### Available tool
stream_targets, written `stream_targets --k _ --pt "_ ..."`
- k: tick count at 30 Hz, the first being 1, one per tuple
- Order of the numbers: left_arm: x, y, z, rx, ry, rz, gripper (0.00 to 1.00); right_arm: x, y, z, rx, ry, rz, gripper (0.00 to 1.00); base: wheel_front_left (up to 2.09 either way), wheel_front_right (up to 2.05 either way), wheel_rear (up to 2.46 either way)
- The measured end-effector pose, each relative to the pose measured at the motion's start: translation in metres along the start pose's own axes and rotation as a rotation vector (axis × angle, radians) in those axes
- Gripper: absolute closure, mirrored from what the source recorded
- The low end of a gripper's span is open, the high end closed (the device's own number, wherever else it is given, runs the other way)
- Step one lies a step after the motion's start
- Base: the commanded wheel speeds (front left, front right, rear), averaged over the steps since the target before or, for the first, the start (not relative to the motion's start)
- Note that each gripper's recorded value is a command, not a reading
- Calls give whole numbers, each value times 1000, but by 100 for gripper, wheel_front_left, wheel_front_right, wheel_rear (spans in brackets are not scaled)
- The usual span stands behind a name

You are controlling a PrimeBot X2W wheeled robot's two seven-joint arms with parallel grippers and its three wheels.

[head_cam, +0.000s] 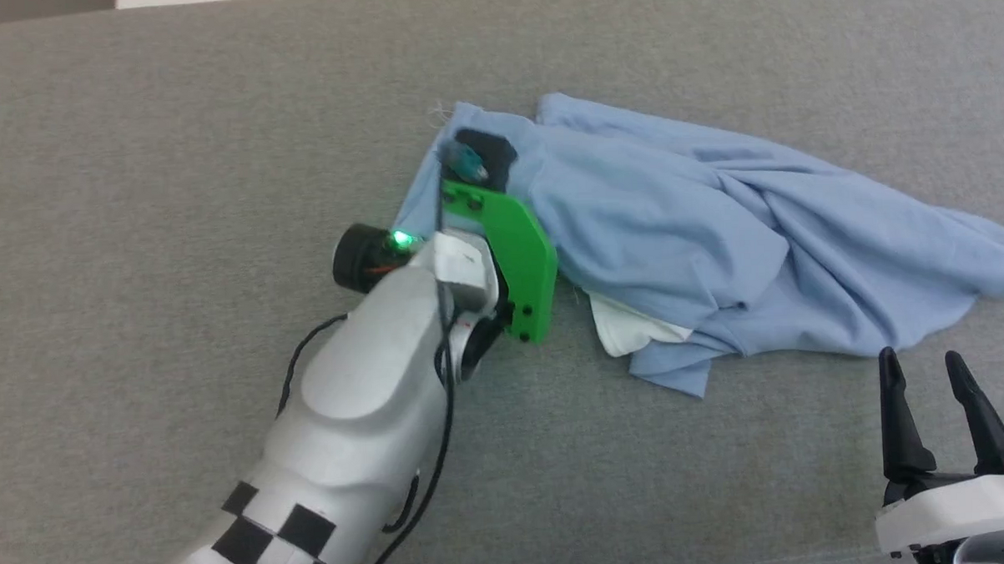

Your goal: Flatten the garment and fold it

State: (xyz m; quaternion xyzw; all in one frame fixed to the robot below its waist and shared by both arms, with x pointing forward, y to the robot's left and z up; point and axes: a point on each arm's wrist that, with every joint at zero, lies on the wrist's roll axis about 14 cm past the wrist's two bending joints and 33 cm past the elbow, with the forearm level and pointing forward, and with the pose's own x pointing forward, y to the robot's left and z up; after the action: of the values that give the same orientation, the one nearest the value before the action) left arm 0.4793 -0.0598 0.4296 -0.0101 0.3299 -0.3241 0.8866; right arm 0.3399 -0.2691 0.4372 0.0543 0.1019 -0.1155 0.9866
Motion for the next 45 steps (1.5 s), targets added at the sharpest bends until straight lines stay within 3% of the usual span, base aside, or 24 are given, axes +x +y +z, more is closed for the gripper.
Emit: stream_targets --k 6,10,16,21,25,26,27,34,39,45 --pt "-51 37 71 -97 -276 78 100 1 10 6 6 -15 37 0 0 0 0" --pt "-102 82 80 -154 -389 198 100 -1 19 7 12 -15 68 0 0 0 0" --pt "-160 127 4 -339 -372 406 100 3 32 8 14 -18 108 0 0 0 0" --pt "-170 120 -74 -492 -267 463 100 8 38 6 7 -5 125 0 0 0 0" --pt "-167 106 -88 -562 -290 446 100 12 44 7 -4 0 144 0 0 0 0" --pt "-167 105 -86 -570 -311 440 57 12 46 6 -3 2 150 0 0 0 0" --pt "-167 104 -84 -573 -329 436 0 12 48 7 -3 2 154 0 0 0 0" --pt "-179 94 -37 -475 -488 372 0 9 51 13 0 -15 166 0 0 0 0" --pt "-181 82 44 -246 -597 282 0 8 46 9 2 -2 151 0 0 0 0" --pt "-145 52 111 14 -558 152 0 11 39 7 12 -1 124 0 0 0 0"
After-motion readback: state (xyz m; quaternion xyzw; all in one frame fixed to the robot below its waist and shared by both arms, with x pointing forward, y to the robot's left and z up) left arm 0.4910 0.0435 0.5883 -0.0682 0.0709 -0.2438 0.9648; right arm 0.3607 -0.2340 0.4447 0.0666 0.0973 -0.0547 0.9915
